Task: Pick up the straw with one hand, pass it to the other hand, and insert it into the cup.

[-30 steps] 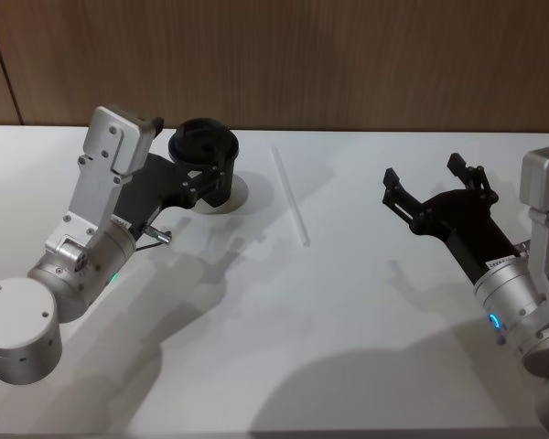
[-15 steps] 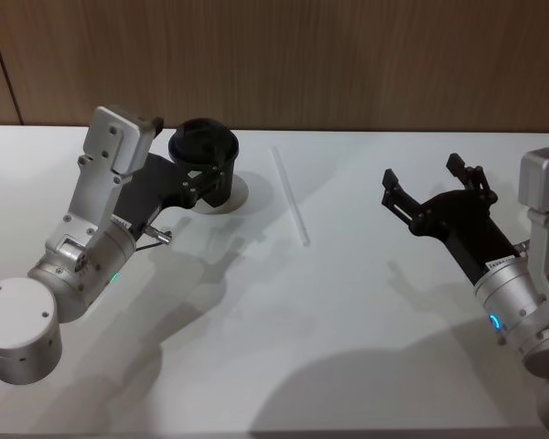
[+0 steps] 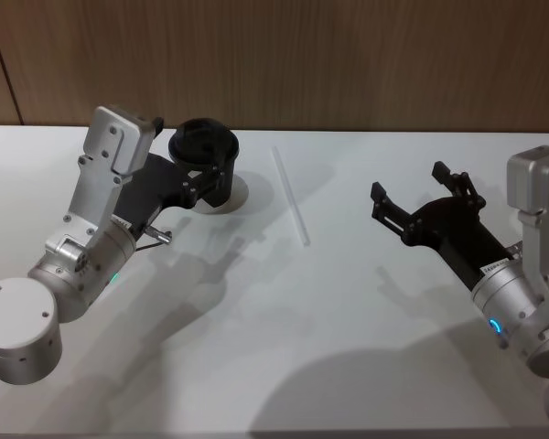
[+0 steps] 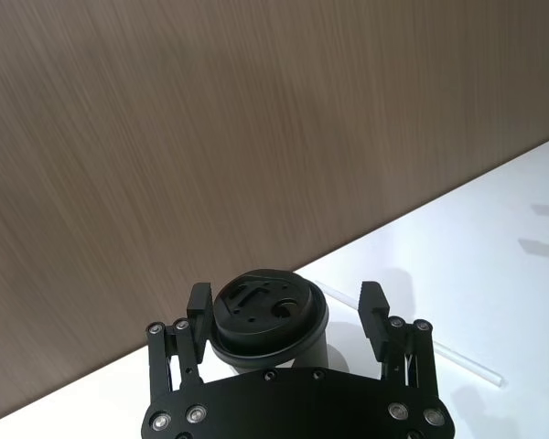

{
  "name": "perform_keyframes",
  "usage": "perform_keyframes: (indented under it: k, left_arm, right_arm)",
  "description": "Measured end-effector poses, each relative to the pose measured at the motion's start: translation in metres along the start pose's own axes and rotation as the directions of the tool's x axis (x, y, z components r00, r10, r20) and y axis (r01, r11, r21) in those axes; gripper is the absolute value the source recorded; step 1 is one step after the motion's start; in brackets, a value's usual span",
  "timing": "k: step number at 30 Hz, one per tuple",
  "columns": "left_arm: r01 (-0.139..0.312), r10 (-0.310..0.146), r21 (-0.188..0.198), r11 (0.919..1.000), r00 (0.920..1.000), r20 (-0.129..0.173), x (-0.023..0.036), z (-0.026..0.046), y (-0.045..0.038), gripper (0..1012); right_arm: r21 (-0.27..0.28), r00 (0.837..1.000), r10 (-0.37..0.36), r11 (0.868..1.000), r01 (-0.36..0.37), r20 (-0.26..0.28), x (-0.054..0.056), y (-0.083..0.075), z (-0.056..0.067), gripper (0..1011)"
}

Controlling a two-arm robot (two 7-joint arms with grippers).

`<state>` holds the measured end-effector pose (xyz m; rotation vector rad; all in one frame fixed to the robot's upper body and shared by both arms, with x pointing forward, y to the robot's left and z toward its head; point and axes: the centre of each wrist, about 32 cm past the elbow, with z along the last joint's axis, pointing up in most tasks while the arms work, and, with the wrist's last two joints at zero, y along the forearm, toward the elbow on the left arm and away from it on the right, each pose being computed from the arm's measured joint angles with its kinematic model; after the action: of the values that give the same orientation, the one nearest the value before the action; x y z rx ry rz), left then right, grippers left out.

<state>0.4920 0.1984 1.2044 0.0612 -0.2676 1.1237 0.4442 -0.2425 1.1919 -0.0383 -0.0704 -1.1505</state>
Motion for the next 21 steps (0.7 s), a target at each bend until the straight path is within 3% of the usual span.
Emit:
perform_keyframes:
  k: [10,21]
  left_arm:
    - [0.0,0.0,0.0,1.0,1.0,0.0,0.0,0.0,0.0,1002]
    - [0.0,0.0,0.0,1.0,1.0,0.0,0.0,0.0,0.0,1002]
  right_arm:
    - [-0.04,0.999,0.036,0.999,-0.036,-0.011,0.002,0.003,0.004,1008]
    - [-0.084,0.996,0.056,0.995,-0.062,-0.062,0.002,0.011,0.01,1008]
